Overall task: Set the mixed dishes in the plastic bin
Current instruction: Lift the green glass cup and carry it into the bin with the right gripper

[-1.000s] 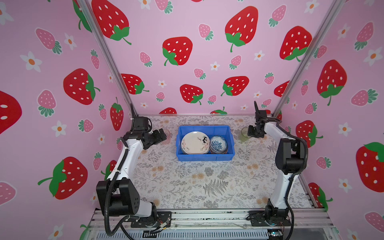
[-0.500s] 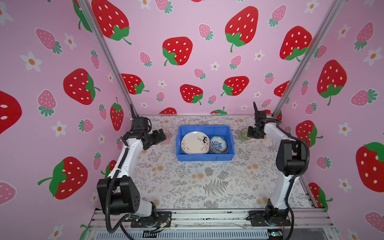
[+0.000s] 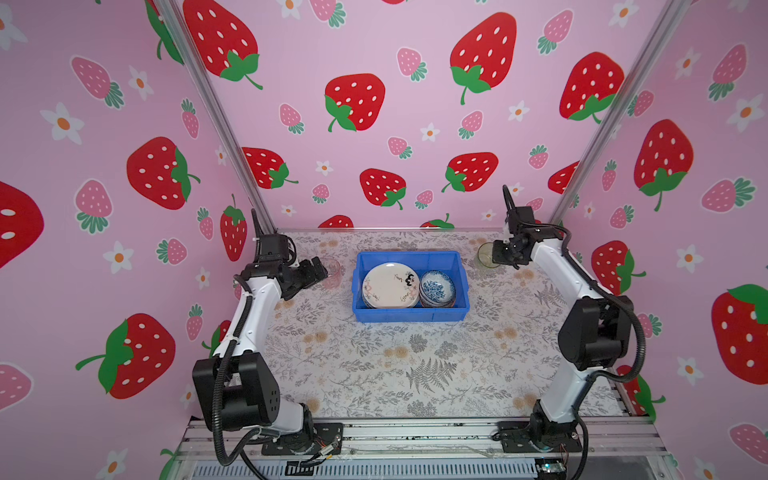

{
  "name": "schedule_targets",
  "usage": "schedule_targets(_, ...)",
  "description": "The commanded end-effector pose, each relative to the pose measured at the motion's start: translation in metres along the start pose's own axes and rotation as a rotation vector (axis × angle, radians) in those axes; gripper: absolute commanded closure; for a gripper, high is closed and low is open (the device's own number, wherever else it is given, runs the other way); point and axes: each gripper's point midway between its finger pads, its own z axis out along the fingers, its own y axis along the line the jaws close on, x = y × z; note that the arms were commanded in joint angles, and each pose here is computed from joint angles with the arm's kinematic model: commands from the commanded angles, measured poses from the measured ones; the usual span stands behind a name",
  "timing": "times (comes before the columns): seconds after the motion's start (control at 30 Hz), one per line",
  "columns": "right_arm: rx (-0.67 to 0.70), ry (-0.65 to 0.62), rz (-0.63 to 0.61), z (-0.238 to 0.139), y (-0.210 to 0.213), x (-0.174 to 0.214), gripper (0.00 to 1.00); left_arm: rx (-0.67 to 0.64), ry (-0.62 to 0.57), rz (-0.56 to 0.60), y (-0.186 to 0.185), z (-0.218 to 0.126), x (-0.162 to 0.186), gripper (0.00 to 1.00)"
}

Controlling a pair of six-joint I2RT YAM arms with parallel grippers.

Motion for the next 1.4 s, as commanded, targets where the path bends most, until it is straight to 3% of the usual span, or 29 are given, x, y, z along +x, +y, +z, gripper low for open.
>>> schedule_targets(0.0, -0.035, -0.001, -0.062, -0.029, 0.027, -0.001, 1.0, -0.042, -0.034, 0.021, 0.006, -0.011, -0.006, 0.01)
schedule_targets(0.27, -0.118, -0.014, -0.092, -0.033, 0.084, -0.01, 1.0, -0.031, -0.039, 0.02, 0.004, -0.015, -0.008, 0.01)
schedule_targets(0.6, -0.154, 0.039, -0.112, 0.002, 0.126, -0.001, 1.0, 0.003, -0.031, 0.005, 0.0, -0.014, -0.008, 0.01)
schedule_targets(1.37, -0.123, 0.168, -0.165, 0.075, 0.142, 0.024, 1.0, 0.016, -0.022, -0.005, 0.001, -0.012, -0.007, 0.01)
